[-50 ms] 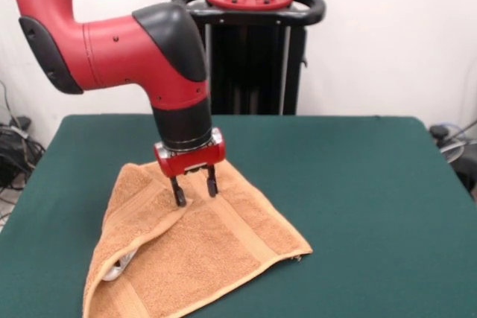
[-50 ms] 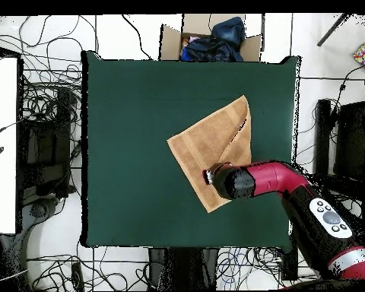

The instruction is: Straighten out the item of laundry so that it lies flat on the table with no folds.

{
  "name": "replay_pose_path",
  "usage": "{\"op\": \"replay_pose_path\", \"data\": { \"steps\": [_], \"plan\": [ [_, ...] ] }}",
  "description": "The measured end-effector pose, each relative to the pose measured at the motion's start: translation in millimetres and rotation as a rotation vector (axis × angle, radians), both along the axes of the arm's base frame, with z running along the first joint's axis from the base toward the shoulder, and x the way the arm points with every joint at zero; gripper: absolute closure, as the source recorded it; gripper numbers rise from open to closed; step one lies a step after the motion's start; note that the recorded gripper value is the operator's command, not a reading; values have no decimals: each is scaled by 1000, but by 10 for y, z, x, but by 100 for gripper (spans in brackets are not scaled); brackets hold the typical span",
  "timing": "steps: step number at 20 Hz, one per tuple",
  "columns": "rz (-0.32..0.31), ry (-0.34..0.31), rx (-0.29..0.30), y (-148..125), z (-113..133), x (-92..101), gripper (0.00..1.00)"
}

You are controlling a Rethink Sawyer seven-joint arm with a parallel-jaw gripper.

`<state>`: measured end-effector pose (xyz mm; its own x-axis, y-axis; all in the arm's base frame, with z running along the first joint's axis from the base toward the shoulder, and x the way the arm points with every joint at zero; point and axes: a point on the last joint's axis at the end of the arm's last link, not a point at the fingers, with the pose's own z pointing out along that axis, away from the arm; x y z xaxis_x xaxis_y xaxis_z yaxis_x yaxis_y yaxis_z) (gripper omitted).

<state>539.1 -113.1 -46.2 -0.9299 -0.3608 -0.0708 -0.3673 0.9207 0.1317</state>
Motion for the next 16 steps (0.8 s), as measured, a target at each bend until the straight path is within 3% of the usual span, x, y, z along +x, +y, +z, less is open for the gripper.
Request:
{"op": "replay_pose_path", "data": {
  "steps": [7,16],
  "plan": [
    [76,-26,-8,-228,56,231,0],
    [209,-98,-67,-963,204,653,0]
  ]
}}
